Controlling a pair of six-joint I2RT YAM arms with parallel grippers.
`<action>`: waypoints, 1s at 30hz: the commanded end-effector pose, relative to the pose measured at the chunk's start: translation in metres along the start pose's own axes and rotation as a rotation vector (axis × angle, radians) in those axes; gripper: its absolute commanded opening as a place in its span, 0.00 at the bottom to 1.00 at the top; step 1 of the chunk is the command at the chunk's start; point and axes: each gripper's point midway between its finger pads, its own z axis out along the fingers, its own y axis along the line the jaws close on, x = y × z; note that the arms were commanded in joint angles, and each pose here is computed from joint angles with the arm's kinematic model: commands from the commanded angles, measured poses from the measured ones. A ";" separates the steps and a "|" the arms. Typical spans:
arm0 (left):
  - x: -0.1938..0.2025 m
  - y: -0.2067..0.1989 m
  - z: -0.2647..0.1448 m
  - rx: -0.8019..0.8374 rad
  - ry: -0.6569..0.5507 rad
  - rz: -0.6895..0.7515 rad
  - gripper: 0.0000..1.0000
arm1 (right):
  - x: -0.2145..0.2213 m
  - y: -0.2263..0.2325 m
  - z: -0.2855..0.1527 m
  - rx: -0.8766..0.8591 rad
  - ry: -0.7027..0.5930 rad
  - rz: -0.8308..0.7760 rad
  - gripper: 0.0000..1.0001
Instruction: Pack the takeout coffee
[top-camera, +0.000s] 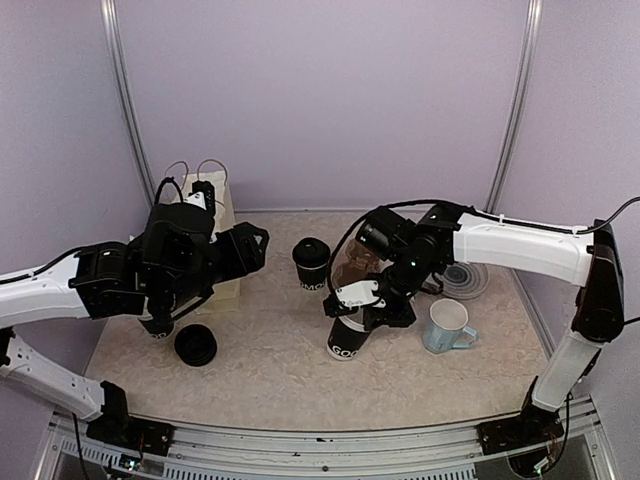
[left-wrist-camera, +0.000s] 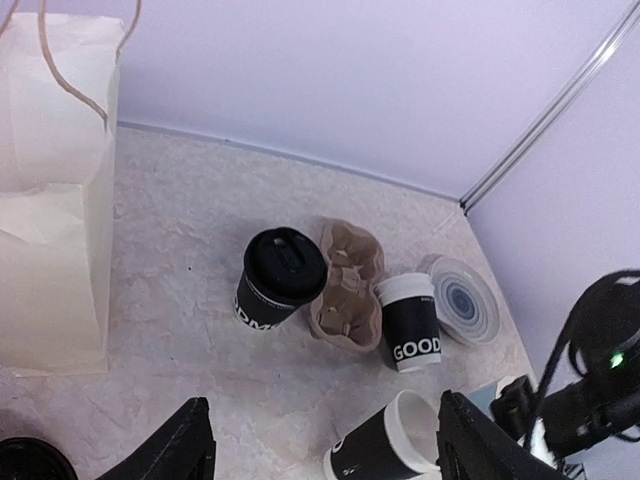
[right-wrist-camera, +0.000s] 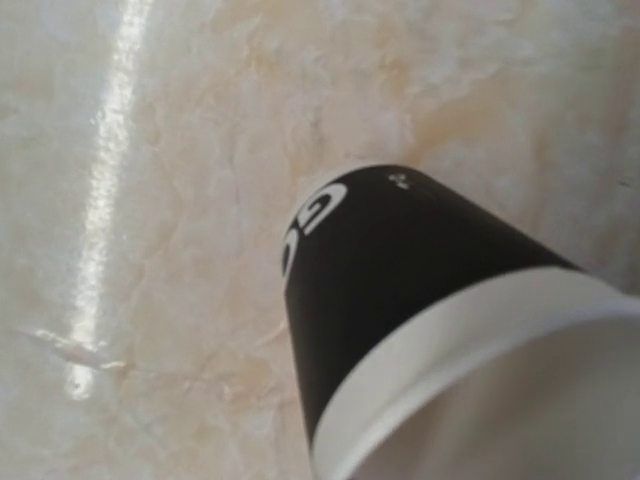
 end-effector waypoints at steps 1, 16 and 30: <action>-0.016 0.016 -0.008 -0.048 -0.071 -0.017 0.74 | -0.005 -0.004 0.024 0.045 0.078 -0.028 0.00; -0.011 0.022 -0.008 -0.057 -0.063 0.000 0.75 | -0.051 -0.023 -0.039 0.055 -0.112 -0.048 0.45; -0.001 0.006 -0.007 0.023 -0.032 0.032 0.75 | 0.076 -0.177 -0.061 0.048 -0.186 0.349 0.61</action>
